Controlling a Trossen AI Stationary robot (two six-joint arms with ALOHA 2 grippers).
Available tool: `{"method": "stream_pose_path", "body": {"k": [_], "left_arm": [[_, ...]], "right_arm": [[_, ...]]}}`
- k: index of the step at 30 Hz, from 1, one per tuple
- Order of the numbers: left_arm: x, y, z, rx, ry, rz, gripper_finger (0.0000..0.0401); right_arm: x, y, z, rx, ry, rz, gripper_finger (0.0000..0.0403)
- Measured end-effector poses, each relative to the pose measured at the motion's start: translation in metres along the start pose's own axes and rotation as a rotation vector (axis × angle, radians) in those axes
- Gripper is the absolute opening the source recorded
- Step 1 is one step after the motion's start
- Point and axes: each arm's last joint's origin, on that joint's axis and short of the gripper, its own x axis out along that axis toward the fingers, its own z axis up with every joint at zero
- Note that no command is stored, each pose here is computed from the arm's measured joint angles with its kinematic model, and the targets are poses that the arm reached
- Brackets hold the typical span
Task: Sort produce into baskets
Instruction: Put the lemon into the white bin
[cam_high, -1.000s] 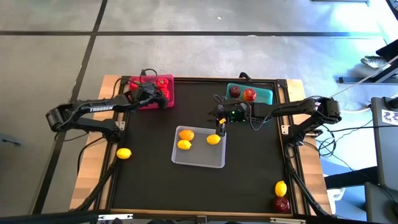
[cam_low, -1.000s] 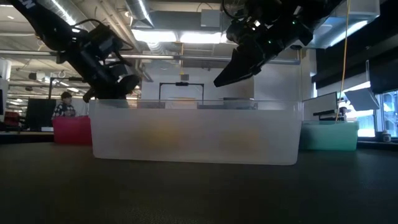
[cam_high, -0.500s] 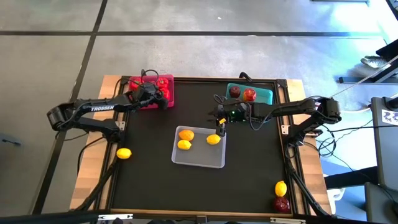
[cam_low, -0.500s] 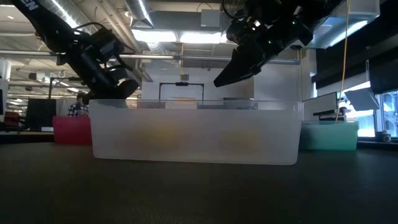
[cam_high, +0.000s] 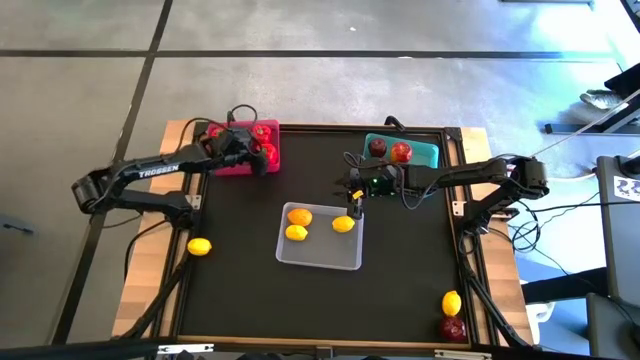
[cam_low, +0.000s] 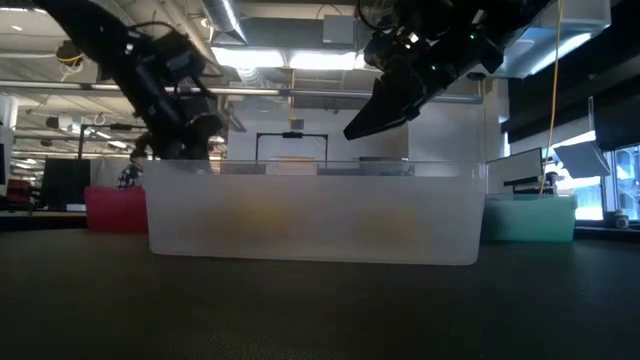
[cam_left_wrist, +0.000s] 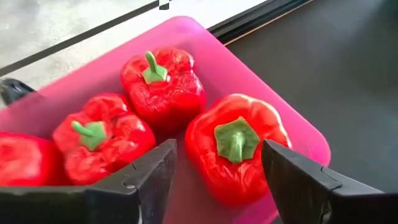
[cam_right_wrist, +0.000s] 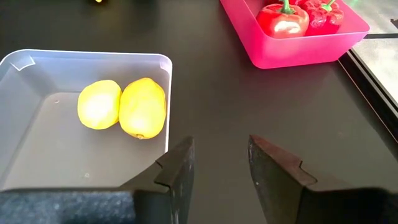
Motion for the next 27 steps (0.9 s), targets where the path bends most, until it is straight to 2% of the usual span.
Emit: {"method": "stream_pose_path", "body": {"k": [8,13,17,20,24,27], "left_arm": [[-0.039,0.004,0.029,0.070,0.049,0.009,0.0235],[-0.070,0.003,0.042,0.103,0.026,-0.038,0.0235],[-0.086,-0.002,0.041,0.123,0.032,-0.166,0.0235],[-0.095,-0.010,0.038,0.150,0.045,-0.318,0.0235],[-0.106,-0.027,0.031,0.250,0.068,-0.516,0.0235],[-0.112,-0.041,0.024,0.306,0.081,-0.589,0.0235]], "right_arm": [[0.000,0.000,0.000,0.002,0.000,0.000,0.0152],[0.000,0.000,0.000,0.016,-0.001,0.000,0.0152],[0.000,0.000,0.000,0.018,0.000,0.000,0.0152],[0.000,0.000,0.000,0.023,-0.001,0.000,0.0152],[0.000,0.000,0.000,0.033,-0.004,0.001,0.0152],[0.000,0.000,0.000,0.033,-0.004,0.002,0.0152]]}}
